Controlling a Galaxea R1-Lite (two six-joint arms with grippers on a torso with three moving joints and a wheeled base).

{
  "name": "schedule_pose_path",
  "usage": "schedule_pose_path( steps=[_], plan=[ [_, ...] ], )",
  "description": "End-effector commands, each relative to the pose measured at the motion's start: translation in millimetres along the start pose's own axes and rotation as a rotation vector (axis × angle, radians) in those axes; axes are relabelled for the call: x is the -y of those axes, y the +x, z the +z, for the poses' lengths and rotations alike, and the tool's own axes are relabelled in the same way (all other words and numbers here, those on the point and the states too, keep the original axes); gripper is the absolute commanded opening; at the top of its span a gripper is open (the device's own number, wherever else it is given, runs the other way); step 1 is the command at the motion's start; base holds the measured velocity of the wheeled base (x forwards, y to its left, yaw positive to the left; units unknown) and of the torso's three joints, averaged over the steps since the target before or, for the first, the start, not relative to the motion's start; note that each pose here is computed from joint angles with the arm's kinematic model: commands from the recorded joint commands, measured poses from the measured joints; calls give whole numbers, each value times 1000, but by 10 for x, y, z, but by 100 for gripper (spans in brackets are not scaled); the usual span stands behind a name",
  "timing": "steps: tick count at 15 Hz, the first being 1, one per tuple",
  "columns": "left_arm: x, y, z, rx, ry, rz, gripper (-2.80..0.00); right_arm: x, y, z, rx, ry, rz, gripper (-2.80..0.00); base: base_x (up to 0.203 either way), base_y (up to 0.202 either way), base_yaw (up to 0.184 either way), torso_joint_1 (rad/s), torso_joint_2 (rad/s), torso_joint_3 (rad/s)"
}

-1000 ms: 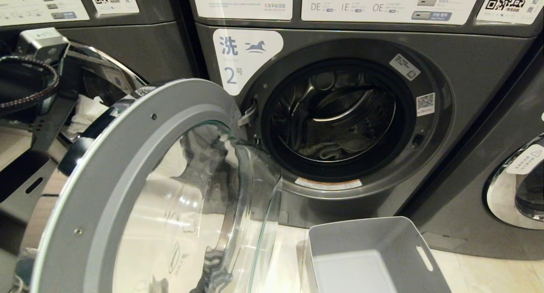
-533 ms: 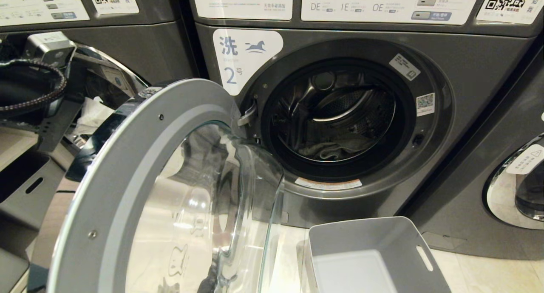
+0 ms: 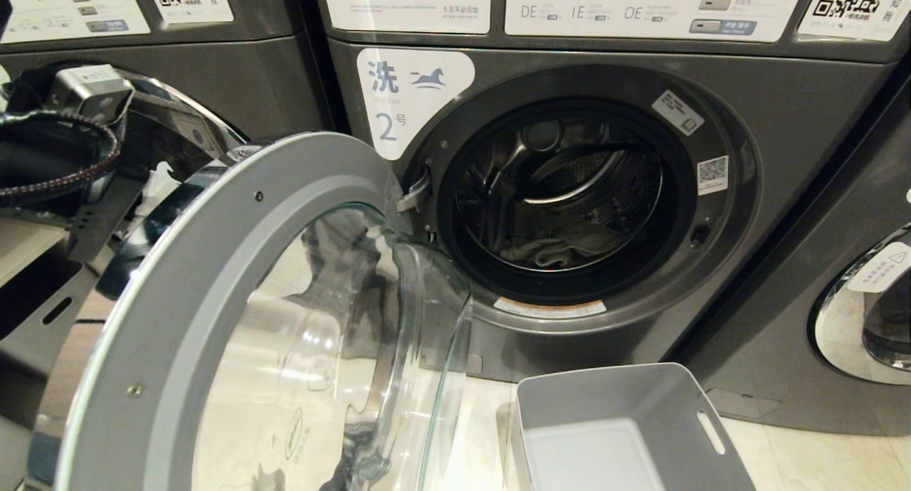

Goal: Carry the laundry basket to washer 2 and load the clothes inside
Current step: Close the washing machine door with the left hand

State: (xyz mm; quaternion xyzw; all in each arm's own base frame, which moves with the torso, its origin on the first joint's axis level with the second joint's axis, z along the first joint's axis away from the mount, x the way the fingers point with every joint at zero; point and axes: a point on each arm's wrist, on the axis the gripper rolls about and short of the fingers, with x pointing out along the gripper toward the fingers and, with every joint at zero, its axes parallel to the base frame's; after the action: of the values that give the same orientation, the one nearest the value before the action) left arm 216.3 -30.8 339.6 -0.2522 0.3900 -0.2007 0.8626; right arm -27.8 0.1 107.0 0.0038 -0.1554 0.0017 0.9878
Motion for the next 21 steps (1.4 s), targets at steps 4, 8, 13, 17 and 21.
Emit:
schedule_pose_path(
  steps=[4,8,13,17,21],
  plan=[
    [-14,41,20,-5,-4,-2,-280,1,7,-115,-39,0,1,-280,0,0,0,2,0,143],
    [-33,111,17,-28,-10,1,-280,1,7,-114,-39,-1,-1,-280,0,0,0,1,2,187],
    [-84,365,-39,-122,-27,12,-280,1,7,-113,-38,-1,1,-280,0,0,0,1,1,32],
    [-104,460,-45,-152,-33,17,-280,1,7,-113,-38,-4,-1,-280,0,0,0,0,0,0],
    [25,551,-140,-205,5,-15,-280,1,7,-113,-38,-4,0,-280,0,0,0,0,0,0]
  ],
)
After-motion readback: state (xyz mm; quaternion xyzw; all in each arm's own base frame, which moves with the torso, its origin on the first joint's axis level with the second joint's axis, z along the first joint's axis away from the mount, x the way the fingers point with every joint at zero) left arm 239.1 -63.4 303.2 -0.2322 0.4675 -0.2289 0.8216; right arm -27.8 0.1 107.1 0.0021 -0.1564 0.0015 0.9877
